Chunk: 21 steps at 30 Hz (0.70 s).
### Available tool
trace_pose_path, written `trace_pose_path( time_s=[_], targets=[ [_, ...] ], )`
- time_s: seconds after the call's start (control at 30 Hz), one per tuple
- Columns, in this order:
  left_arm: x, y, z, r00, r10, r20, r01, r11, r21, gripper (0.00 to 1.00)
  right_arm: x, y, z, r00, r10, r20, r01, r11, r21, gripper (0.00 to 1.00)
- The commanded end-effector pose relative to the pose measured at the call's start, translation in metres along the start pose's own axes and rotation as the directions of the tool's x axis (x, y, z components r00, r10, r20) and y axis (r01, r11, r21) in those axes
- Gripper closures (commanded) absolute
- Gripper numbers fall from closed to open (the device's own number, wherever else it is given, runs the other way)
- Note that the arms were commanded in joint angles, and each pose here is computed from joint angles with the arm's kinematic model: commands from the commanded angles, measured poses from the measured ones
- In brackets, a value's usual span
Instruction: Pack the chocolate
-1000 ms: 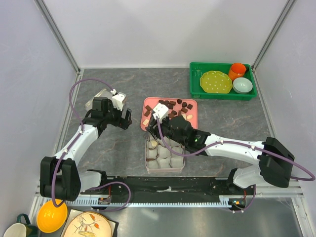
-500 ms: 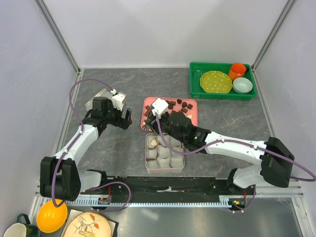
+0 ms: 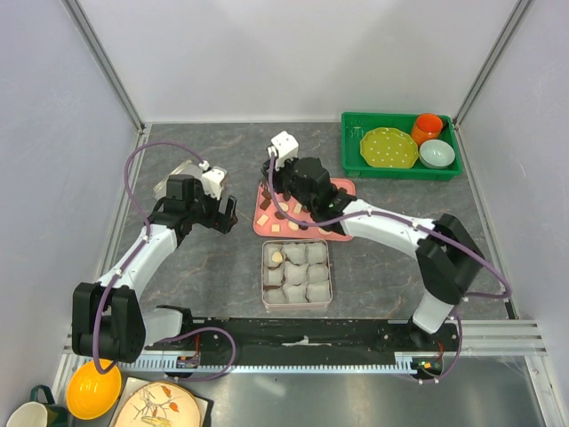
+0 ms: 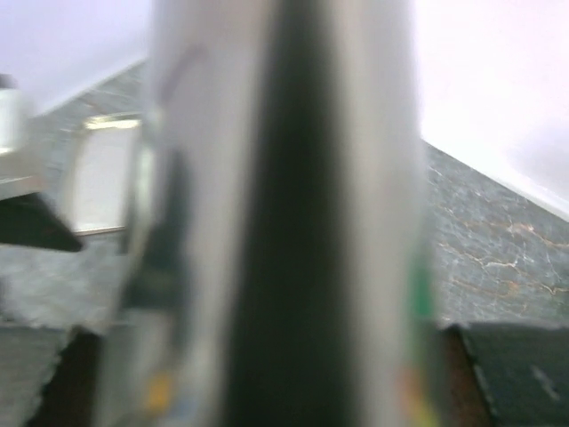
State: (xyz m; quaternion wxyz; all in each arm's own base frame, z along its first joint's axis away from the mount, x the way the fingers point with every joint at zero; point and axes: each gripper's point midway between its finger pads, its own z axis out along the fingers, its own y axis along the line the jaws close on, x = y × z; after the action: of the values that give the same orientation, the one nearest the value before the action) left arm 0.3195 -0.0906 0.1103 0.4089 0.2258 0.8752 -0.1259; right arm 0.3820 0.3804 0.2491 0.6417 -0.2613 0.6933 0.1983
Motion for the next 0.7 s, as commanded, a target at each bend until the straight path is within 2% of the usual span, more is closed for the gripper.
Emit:
trace_pose_path(
  time_s=[0.0,0.13,0.3,0.67],
  targets=[
    [-0.01,0.003,-0.005,0.999,0.011,0.033,-0.01,1.0,-0.016,0.01,-0.019,-0.01,0.029,0.998,0.013,0.067,-0.012,1.0,-0.013,0.55],
    [-0.009,0.003,-0.006,0.999,0.013,0.034,-0.012,1.0,-0.016,0.01,0.009,-0.018,0.05,1.0,0.012,0.022,-0.012,1.0,-0.004,0.52],
    [-0.007,0.004,-0.007,0.999,0.019,0.028,-0.018,1.0,-0.024,0.01,0.021,-0.02,0.066,1.0,0.02,0.001,-0.02,1.0,-0.013,0.45],
    [-0.006,0.004,-0.009,0.999,0.024,0.032,-0.023,0.999,-0.03,0.01,0.058,-0.028,0.08,0.997,0.022,-0.068,-0.023,1.0,-0.004,0.46]
  ],
)
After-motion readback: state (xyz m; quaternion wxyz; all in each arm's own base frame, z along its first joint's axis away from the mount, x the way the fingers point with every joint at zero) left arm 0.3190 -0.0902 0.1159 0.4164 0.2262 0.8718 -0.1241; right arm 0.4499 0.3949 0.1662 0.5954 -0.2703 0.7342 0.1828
